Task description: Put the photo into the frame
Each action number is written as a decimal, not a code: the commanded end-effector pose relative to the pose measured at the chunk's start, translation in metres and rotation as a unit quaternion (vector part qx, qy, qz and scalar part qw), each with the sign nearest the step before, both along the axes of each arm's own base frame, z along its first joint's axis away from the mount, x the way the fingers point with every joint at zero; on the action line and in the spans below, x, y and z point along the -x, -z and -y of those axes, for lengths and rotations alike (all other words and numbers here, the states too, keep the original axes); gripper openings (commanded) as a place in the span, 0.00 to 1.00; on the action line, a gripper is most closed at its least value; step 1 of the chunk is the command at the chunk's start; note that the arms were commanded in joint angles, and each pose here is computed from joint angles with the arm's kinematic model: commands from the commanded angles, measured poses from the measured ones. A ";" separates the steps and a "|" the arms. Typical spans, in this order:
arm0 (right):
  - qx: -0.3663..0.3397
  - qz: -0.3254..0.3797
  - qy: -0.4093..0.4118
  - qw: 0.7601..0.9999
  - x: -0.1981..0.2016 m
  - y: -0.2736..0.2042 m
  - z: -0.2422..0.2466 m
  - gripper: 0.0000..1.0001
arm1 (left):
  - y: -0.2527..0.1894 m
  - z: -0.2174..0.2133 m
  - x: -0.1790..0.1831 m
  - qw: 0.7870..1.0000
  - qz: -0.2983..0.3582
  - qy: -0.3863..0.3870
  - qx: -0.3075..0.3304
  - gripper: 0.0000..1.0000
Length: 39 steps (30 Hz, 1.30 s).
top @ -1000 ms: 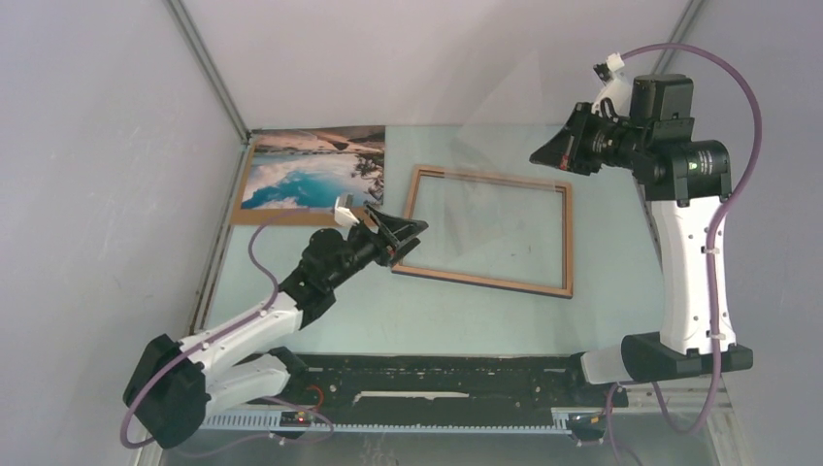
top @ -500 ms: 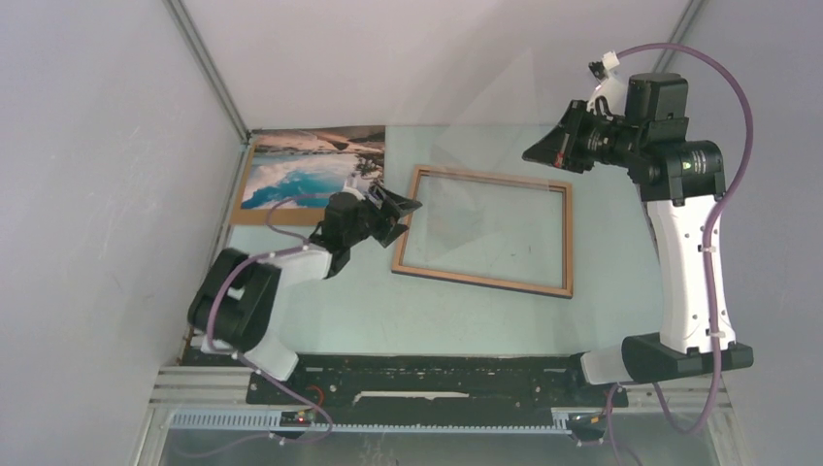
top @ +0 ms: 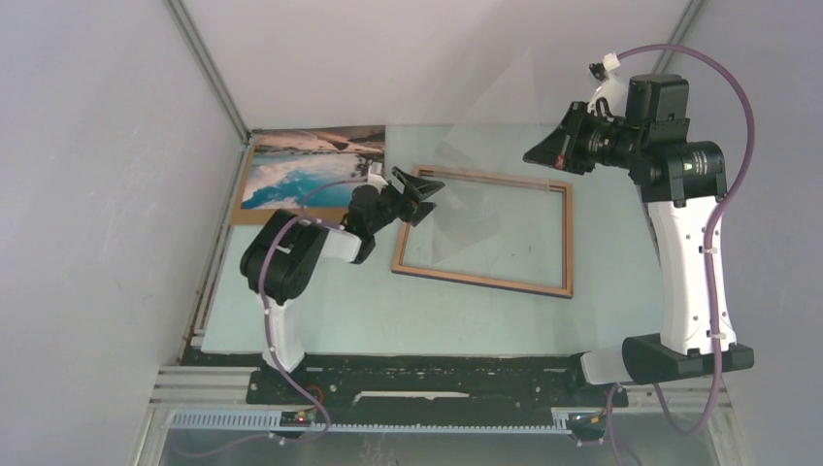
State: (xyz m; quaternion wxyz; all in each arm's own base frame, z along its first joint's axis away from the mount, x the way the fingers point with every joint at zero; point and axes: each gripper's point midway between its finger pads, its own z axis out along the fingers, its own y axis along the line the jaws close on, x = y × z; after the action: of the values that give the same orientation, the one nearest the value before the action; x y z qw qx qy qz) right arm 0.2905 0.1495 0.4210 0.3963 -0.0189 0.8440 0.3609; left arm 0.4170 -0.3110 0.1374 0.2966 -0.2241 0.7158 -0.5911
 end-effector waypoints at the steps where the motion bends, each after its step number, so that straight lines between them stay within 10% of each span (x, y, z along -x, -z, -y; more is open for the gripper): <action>1: -0.003 0.045 -0.002 0.999 0.006 -0.024 0.001 0.00 | -0.053 0.021 -0.005 0.992 0.071 0.022 0.099 1.00; 16: 0.022 0.024 0.028 0.999 -0.001 0.003 0.020 0.00 | -0.059 -0.014 -0.010 0.987 0.089 0.003 0.134 0.93; 39: -0.124 -0.097 0.053 0.986 -0.029 0.129 0.073 0.00 | -0.033 -0.047 -0.002 0.994 0.051 0.017 0.096 0.70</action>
State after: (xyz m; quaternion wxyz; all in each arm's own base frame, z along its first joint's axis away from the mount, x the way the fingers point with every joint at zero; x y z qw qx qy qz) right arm 0.3145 0.0694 0.2818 0.3191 0.1320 0.8524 0.3926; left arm 0.4306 -0.2655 0.1427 0.2877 -0.2496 0.6530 -0.6546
